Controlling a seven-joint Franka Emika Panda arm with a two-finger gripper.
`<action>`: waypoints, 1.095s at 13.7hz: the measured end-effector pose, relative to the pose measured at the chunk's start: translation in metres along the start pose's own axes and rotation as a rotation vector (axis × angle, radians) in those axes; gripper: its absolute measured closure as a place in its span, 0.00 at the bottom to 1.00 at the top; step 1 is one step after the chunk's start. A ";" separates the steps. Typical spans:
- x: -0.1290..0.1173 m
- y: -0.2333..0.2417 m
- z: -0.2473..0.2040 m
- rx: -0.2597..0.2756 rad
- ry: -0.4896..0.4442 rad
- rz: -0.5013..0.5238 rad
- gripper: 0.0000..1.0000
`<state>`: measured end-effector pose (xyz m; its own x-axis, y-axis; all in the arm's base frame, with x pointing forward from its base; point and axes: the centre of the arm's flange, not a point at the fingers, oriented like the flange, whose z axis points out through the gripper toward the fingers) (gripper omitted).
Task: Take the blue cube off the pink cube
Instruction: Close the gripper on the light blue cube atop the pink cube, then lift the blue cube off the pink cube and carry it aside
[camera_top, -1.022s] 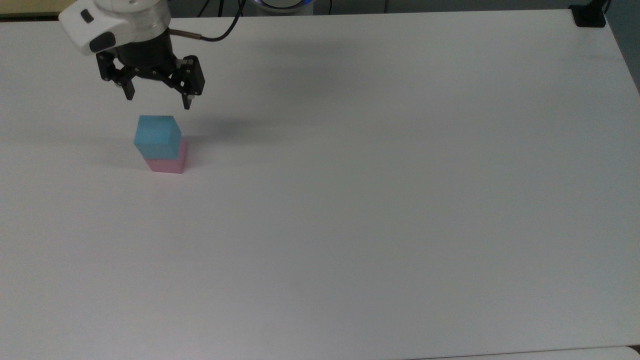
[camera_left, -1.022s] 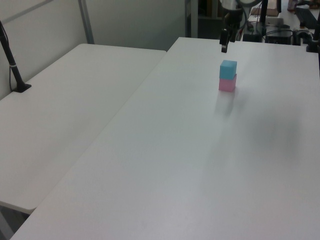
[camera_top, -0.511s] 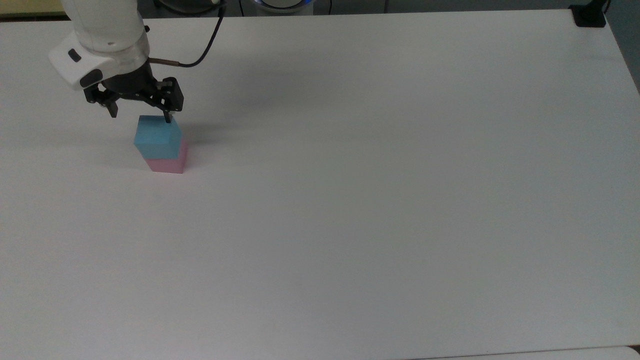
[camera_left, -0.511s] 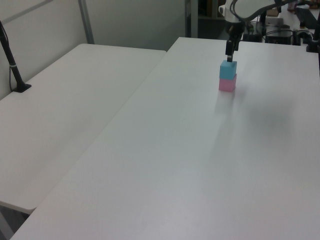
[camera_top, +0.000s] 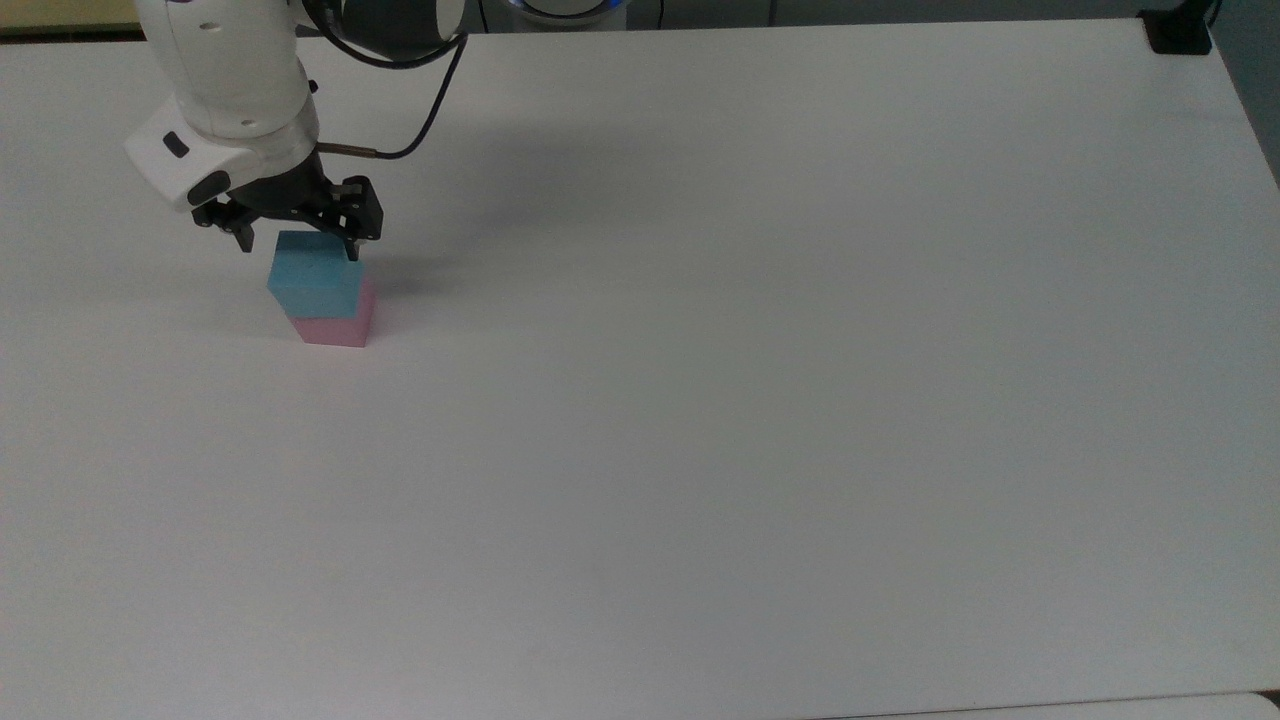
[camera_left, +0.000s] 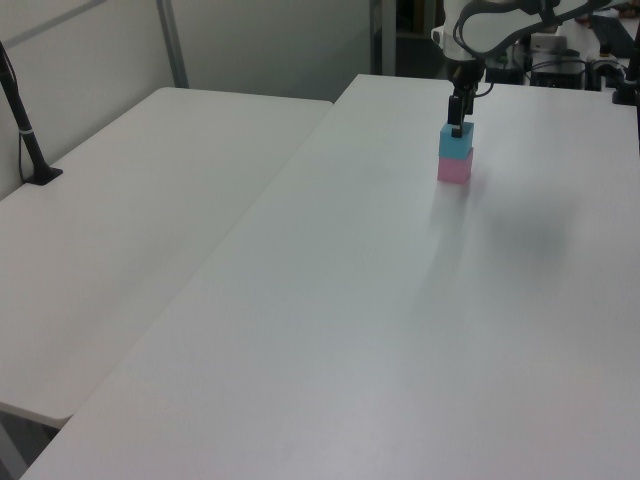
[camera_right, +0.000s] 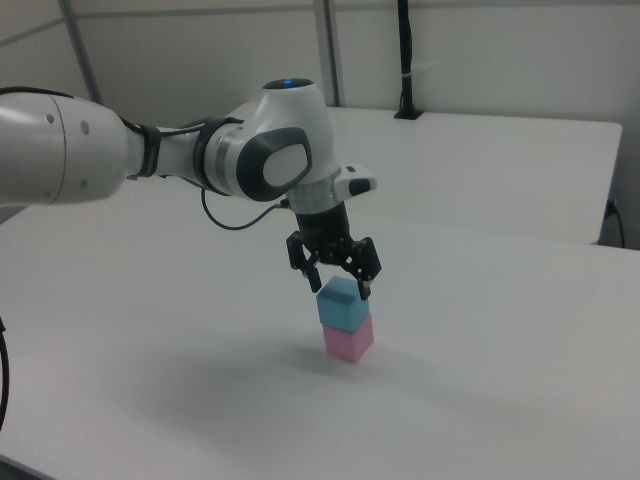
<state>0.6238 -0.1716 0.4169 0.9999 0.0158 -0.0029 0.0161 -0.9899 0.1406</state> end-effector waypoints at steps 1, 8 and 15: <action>0.000 0.000 0.002 0.001 -0.004 -0.002 0.00; 0.000 -0.003 0.007 0.003 -0.012 -0.035 0.43; -0.027 0.060 -0.018 -0.024 0.003 -0.045 0.43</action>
<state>0.5977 -0.2284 0.4431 0.9981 0.0609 -0.0071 0.0613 -0.9846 0.1640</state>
